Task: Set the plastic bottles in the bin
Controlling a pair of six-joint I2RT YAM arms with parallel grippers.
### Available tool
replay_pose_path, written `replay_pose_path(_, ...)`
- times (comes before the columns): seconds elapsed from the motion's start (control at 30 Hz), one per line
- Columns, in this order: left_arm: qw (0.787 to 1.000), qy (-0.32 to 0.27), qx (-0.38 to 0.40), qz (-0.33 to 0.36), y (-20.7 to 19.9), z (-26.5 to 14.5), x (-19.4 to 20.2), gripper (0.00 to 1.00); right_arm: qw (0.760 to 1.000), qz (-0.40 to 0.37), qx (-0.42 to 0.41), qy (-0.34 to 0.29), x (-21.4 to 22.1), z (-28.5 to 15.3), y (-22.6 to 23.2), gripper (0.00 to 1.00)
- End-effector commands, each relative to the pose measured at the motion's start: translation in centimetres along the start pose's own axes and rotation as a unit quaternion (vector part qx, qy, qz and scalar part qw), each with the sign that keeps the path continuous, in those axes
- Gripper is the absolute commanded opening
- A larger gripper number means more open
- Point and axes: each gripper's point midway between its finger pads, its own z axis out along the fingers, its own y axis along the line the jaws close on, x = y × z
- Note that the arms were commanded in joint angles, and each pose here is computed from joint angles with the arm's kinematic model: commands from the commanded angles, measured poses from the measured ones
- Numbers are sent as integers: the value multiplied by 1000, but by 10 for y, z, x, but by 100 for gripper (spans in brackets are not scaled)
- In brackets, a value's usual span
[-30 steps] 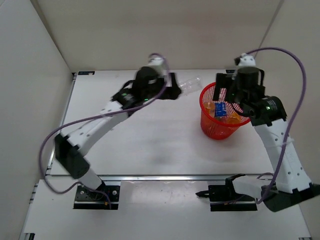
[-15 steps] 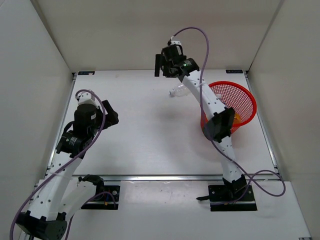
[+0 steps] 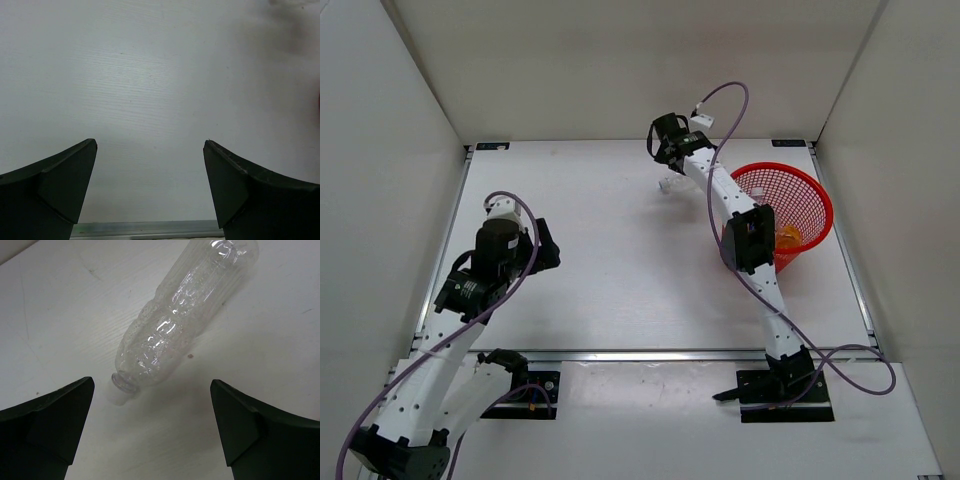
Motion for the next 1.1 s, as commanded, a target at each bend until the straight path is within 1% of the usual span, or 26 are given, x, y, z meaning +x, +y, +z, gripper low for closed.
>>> replay_pose_path(0.0, 999, 12, 32, 15, -11, -3, 7, 99, 997, 55, 25, -42, -10, 22, 0, 100)
replay_pose_path(0.03, 999, 11, 41, 15, -14, -5, 6, 99, 997, 63, 24, -47, -10, 30, 1, 99)
replay_pose_path(0.07, 999, 15, 33, 19, -11, -3, 9, 98, 997, 60, 19, -47, -11, 31, 2, 99)
replay_pose_path(0.13, 999, 18, 28, 15, -7, -2, 9, 99, 996, 78, 14, -47, -16, 43, -1, 99)
replay_pose_path(0.2, 999, 25, 36, 16, -11, 1, 11, 99, 994, 89, 12, -54, -19, 47, 0, 99)
replay_pose_path(0.23, 999, 25, 36, 15, -11, 2, 12, 99, 994, 97, 7, -53, -23, 55, -3, 99)
replay_pose_path(0.37, 998, 32, 33, 33, -12, 7, 14, 99, 992, 119, -8, -48, -25, 76, -3, 100)
replay_pose_path(0.47, 999, 32, 24, 34, -10, 9, 13, 99, 993, 112, 10, -35, -10, 91, -13, 99)
replay_pose_path(0.5, 999, 40, 16, 33, -6, 13, 17, 99, 993, 110, 14, -30, -6, 96, -17, 99)
replay_pose_path(0.53, 999, 39, 22, 31, -8, 12, 16, 99, 993, 113, 15, -27, -5, 98, -17, 99)
replay_pose_path(0.6, 998, 44, 15, 30, -4, 15, 19, 99, 993, 114, 12, -23, -6, 101, -19, 99)
replay_pose_path(0.67, 998, 52, 12, 27, -3, 20, 23, 98, 993, 115, 6, -36, -15, 102, -18, 99)
replay_pose_path(0.73, 998, 58, 15, 30, -5, 23, 25, 99, 993, 114, 5, -28, -12, 103, -19, 99)
replay_pose_path(0.77, 998, 56, 15, 23, -5, 22, 23, 99, 993, 115, 3, -22, -10, 103, -19, 97)
replay_pose_path(0.83, 998, 51, 12, 22, -4, 23, 20, 99, 993, 114, 0, -17, -12, 106, -22, 89)
replay_pose_path(0.87, 999, 47, 12, 22, -3, 23, 17, 99, 994, 105, -6, -14, -8, 104, -17, 81)
replay_pose_path(0.9, 999, 47, 7, 17, -1, 23, 17, 99, 994, 106, -5, -17, -13, 103, -19, 62)
replay_pose_path(0.93, 999, 47, 11, 18, -3, 22, 17, 98, 994, 102, -8, -25, -18, 100, -16, 57)
replay_pose_path(1.03, 998, 56, 10, 24, -2, 25, 24, 99, 996, 84, -21, -36, -32, 86, -11, 52)
replay_pose_path(1.07, 998, 49, 16, 20, -6, 25, 19, 99, 996, 76, -31, -40, -37, 77, -5, 49)
